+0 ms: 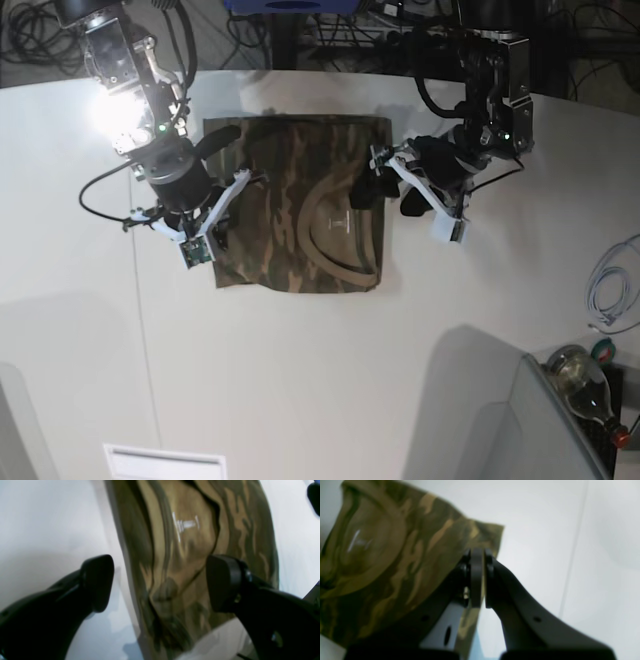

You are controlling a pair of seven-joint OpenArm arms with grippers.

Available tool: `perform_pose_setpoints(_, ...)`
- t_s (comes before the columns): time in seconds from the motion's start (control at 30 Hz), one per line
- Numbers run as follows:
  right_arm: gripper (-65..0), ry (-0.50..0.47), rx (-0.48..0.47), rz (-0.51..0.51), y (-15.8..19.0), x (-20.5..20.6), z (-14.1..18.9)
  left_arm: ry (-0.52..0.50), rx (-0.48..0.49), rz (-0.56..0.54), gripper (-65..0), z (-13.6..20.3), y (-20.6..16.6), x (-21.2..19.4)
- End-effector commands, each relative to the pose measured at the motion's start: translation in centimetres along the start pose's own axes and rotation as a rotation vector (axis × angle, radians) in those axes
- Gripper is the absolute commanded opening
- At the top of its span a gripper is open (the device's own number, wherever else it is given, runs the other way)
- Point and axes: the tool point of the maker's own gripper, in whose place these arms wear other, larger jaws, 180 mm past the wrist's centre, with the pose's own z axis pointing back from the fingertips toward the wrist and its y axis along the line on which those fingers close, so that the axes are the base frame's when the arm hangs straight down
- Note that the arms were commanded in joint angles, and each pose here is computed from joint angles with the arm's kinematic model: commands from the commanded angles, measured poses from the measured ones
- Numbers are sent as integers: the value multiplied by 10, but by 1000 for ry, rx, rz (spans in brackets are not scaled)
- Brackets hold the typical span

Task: Layout the t-shirt on the table in an organized manner, then fold the t-shirt properly
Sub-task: 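Drag the bundle with the left gripper to square it on the table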

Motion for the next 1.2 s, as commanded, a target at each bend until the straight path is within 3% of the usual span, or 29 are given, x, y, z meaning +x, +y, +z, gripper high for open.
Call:
perform_pose_setpoints(0.0, -636, -51, -4, 2, -2, 15, 1, -27, -15, 4, -100, -2, -1, 9)
perform_pose_setpoints(0.3, -636, -22, -6, 15, -5, 0, 7, 101, -57, 60, -117, -34, -4, -24)
perform_pose_setpoints(0.4, -636, -4, -61, -12, -26, -8, 11, 128, -83, 35, -273, -42, -13, -26)
perform_pose_setpoints(0.53, -636, 24, -149, -58, -58, -25, 24, 149, -96, -38, -629, -44, -15, -17)
perform_pose_setpoints(0.63, -636, 50, -202, -81, -77, -39, 34, 171, -107, -121, -650, -46, -15, -6)
perform_pose_setpoints(0.9, -636, 108, -334, -194, -109, -72, 58, 388, -182, -586, -650, -51, -23, 2)
perform_pose_setpoints(1.07, -636, 148, -335, -199, -106, -89, 67, 580, -142, -1073, -650, -49, -5, 1)
perform_pose_setpoints(1.17, -636, 160, -337, -203, -104, -94, 71, 615, -94, -1335, -650, -52, 0, 8)
